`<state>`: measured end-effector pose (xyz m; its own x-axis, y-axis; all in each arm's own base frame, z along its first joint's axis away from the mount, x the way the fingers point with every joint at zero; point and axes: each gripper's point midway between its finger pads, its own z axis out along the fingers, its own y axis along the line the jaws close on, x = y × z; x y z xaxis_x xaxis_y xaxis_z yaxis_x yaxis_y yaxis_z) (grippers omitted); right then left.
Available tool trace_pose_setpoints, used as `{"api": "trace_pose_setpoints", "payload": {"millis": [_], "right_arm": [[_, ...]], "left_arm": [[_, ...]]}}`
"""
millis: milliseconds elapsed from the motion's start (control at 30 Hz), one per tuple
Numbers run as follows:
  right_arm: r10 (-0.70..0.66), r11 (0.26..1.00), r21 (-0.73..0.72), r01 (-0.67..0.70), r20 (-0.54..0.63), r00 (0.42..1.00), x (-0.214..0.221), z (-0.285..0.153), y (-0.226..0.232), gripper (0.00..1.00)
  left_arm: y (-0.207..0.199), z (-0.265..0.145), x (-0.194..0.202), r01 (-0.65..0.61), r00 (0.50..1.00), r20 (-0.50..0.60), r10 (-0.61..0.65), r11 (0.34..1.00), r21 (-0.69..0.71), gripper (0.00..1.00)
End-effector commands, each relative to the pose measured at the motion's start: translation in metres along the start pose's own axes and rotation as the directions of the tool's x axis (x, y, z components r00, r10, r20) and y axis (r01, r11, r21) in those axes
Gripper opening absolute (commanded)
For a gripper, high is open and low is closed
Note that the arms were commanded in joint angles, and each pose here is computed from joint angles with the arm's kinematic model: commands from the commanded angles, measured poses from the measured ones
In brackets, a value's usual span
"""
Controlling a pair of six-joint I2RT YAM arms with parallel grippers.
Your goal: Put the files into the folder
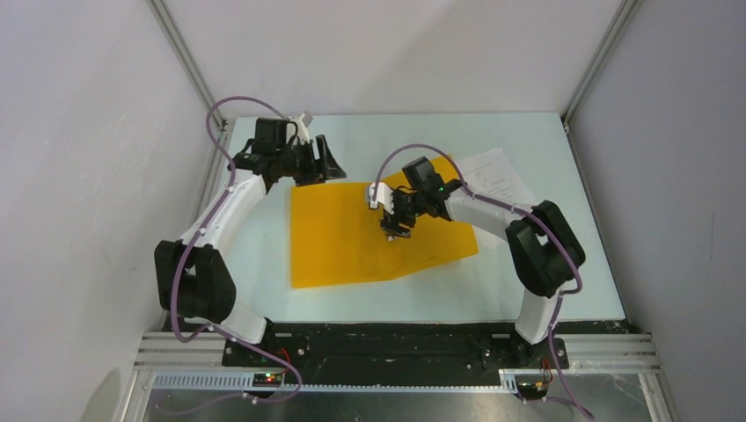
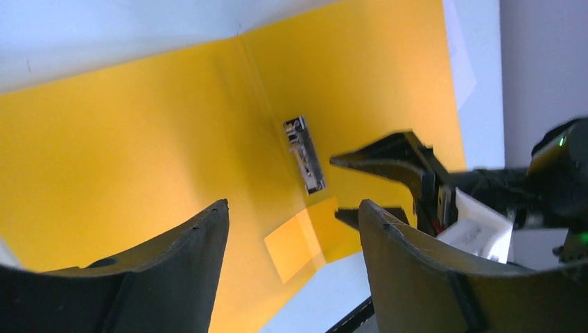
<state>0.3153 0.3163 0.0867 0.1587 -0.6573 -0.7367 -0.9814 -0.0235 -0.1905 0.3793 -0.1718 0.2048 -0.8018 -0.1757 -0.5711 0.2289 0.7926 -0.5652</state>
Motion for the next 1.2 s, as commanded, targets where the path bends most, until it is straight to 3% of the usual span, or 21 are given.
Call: {"api": "trace_pose_setpoints", "payload": {"millis": [0,233,533,733,800,900,1033,1167], "right_arm": [[-0.060,0.994,0.101,0.050,0.101,0.993,-0.041,0.014,-0.050,0.70],[0.042,0.984,0.168,-0.058,0.098,0.994,-0.037,0.037,-0.108,0.67],[0.178,0.951,0.250,-0.184,0.048,0.983,0.002,0.052,-0.168,0.66],[0.215,0.910,0.329,-0.251,0.143,0.966,-0.034,0.022,-0.203,0.68],[0.208,0.915,0.304,-0.265,0.206,0.956,-0.059,-0.003,-0.201,0.69],[0.126,0.963,0.208,-0.170,0.210,0.970,-0.077,-0.027,-0.171,0.69],[-0.019,0.991,0.136,-0.002,0.158,0.987,-0.064,-0.045,-0.118,0.72],[-0.091,0.996,0.013,0.091,0.093,0.991,-0.039,-0.044,-0.052,0.76]], "left_arm": [[-0.006,-0.020,0.012,-0.070,0.998,-0.006,0.070,0.997,0.019,0.72],[0.007,-0.019,0.030,-0.067,0.997,-0.045,0.066,0.998,-0.017,0.72],[0.012,-0.018,0.034,-0.060,0.997,-0.060,0.058,0.998,-0.027,0.71],[0.012,-0.020,0.032,-0.072,0.996,-0.062,0.070,0.997,-0.030,0.71],[0.009,-0.021,0.030,-0.085,0.995,-0.060,0.084,0.996,-0.015,0.71],[0.005,-0.019,0.030,-0.138,0.988,-0.070,0.140,0.990,0.027,0.71],[0.015,-0.013,0.031,-0.180,0.980,-0.084,0.179,0.984,-0.003,0.71],[0.024,-0.003,0.054,-0.089,0.985,-0.149,0.088,0.996,-0.001,0.70]]}}
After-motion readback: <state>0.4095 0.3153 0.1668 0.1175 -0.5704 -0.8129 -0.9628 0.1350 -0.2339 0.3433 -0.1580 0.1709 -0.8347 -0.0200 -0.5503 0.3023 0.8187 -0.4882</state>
